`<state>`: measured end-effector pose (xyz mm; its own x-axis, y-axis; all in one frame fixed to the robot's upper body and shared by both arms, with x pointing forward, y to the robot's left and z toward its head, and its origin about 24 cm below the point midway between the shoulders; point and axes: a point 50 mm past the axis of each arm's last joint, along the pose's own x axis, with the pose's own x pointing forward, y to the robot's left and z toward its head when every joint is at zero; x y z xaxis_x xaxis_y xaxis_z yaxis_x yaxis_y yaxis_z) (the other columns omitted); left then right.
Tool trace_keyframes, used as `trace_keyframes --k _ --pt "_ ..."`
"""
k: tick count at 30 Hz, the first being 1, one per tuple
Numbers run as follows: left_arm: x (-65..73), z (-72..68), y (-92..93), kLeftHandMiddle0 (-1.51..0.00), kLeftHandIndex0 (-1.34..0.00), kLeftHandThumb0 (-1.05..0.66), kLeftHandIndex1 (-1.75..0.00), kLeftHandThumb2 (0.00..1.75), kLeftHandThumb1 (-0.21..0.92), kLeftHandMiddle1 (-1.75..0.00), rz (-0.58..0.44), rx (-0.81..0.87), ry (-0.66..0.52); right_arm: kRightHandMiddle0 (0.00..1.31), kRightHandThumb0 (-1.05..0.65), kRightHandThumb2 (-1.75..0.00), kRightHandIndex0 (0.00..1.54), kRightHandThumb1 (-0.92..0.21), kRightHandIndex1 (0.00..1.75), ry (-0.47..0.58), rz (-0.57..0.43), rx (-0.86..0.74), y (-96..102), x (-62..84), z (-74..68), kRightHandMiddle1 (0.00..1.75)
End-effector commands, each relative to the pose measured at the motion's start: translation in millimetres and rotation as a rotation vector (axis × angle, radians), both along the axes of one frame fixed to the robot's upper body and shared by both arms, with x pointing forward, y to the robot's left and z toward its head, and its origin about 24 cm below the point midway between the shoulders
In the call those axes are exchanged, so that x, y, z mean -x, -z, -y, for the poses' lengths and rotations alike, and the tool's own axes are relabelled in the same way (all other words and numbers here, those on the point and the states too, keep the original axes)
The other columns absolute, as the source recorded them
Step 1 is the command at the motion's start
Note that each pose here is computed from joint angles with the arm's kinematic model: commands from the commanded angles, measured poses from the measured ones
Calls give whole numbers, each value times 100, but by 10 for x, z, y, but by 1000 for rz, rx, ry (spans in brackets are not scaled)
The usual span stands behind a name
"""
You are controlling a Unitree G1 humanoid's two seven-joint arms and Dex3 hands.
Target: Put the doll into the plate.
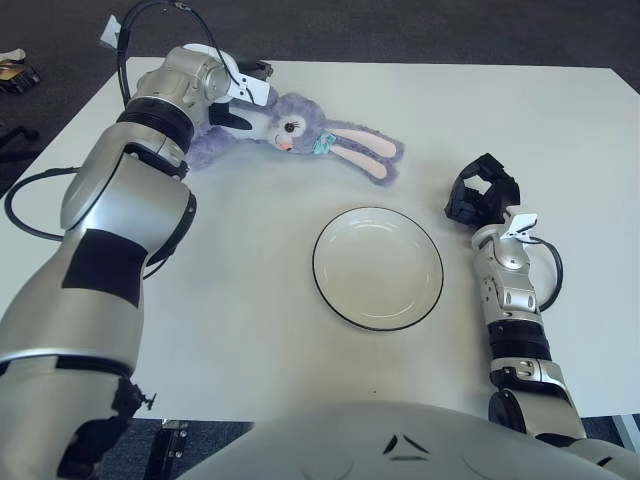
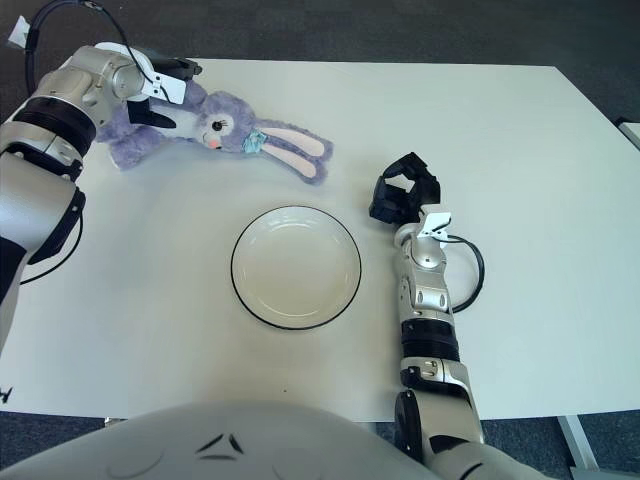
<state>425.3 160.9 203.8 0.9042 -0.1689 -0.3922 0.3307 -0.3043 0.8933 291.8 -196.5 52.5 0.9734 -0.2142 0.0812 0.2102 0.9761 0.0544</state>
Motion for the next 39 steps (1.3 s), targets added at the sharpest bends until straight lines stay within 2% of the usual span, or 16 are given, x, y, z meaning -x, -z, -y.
trace_keyframes --k 1,7,14,20,23,32,39 --pt "-5 22 -9 0 0 8 -14 140 10 -69 -3 -19 1 66 -50 -139 139 -26 175 15 -143 -23 295 133 -13 175" --pt "-8 24 45 0 0 12 -21 141 11 -67 2 -18 -13 63 -49 -135 137 -29 175 23 -147 -6 282 137 -18 175" --pt "-7 15 138 0 0 12 -26 142 11 -74 14 -25 -25 60 -47 -130 136 -33 175 41 -159 9 270 139 -18 175" --pt "-6 12 186 0 0 0 -27 137 12 -90 21 -7 -35 59 -47 -128 135 -35 175 47 -165 12 261 142 -14 175" --pt "-3 12 224 0 0 -9 -33 133 13 -103 22 14 -41 59 -47 -128 135 -35 175 45 -168 10 259 144 -13 175" --pt "10 33 347 -2 0 -13 -55 132 11 -122 18 66 -60 59 -47 -128 135 -35 175 35 -166 19 257 158 -7 175" --pt "25 39 466 -24 0 -22 -73 129 13 -144 11 113 -92 60 -47 -130 136 -34 175 44 -164 27 254 172 -13 175"
